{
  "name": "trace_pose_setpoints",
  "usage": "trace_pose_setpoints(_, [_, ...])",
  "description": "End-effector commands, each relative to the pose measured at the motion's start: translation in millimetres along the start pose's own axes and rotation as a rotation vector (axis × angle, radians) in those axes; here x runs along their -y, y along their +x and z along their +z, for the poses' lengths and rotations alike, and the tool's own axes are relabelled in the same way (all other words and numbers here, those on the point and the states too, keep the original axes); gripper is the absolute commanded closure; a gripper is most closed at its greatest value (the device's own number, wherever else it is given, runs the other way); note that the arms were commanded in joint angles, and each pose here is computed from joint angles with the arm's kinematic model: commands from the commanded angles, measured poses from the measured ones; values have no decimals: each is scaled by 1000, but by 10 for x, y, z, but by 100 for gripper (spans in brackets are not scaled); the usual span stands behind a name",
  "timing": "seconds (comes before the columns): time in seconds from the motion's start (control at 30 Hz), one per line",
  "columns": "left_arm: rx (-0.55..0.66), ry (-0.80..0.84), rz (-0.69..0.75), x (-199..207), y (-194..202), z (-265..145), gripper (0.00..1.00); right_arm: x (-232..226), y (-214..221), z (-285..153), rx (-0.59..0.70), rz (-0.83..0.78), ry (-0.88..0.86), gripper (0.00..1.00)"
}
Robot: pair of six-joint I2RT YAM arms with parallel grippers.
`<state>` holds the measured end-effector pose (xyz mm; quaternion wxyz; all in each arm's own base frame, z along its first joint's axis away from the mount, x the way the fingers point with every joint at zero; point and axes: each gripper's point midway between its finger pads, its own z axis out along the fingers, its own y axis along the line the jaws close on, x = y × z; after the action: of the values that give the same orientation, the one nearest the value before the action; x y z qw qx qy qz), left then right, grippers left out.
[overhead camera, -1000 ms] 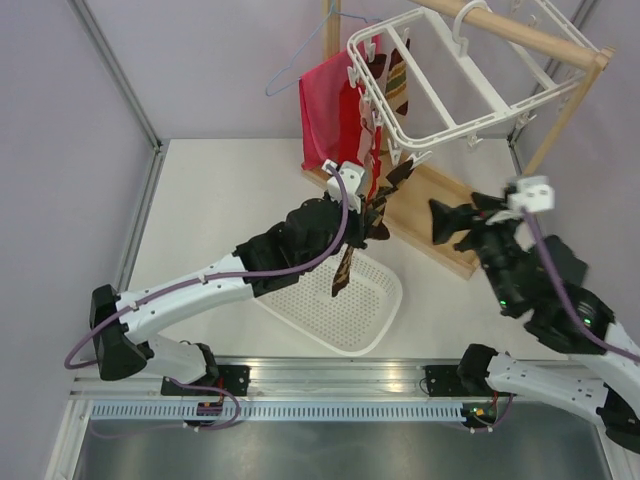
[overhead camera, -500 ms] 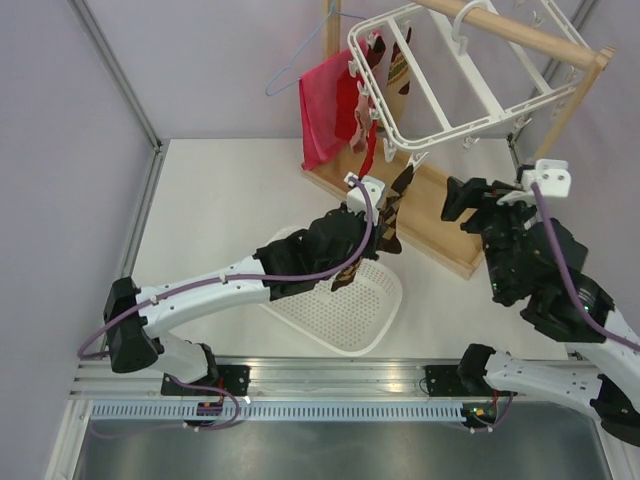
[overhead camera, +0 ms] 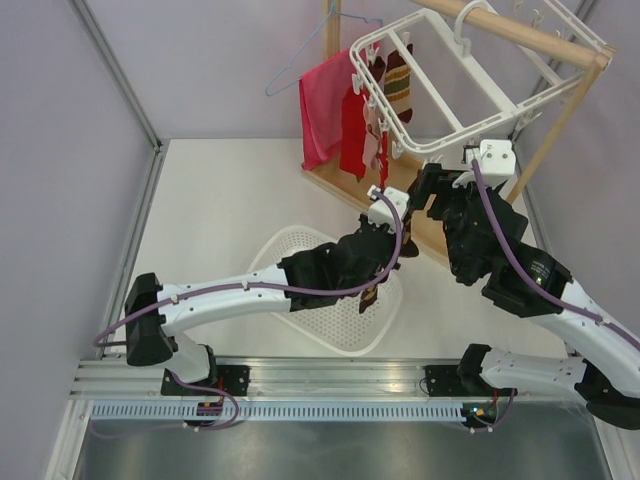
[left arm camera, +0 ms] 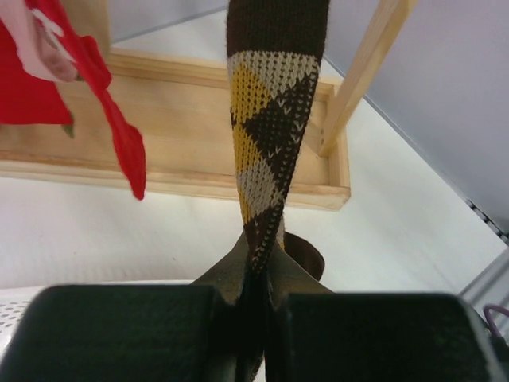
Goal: Remove the socks clipped to the hanger
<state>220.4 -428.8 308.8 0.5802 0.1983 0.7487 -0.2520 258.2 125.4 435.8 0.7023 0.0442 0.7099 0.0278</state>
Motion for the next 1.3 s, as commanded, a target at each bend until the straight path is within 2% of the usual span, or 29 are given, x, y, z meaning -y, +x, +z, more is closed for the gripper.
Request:
trace_pose_setpoints(0.0, [10,-42,50,82,-25,-19,98,72,-168,-6,28,34,48,20])
trace_pose_setpoints(0.3, [10,-112,87,218,6,0,98,-2,31,107,-12,-10,112,20])
trace_pose_setpoints(0.5, [0,-106,90,271,61,25,98,-106,172,128,-37,7,73,21])
trace_pose_setpoints(0.8, [1,-100,83,343,82,-4,98,-82,223,174,-40,-30,128,21])
trace_pose_setpoints(1.27, [15,-76,21,554,74,-90,98,-65,609,139,-64,39,105,25])
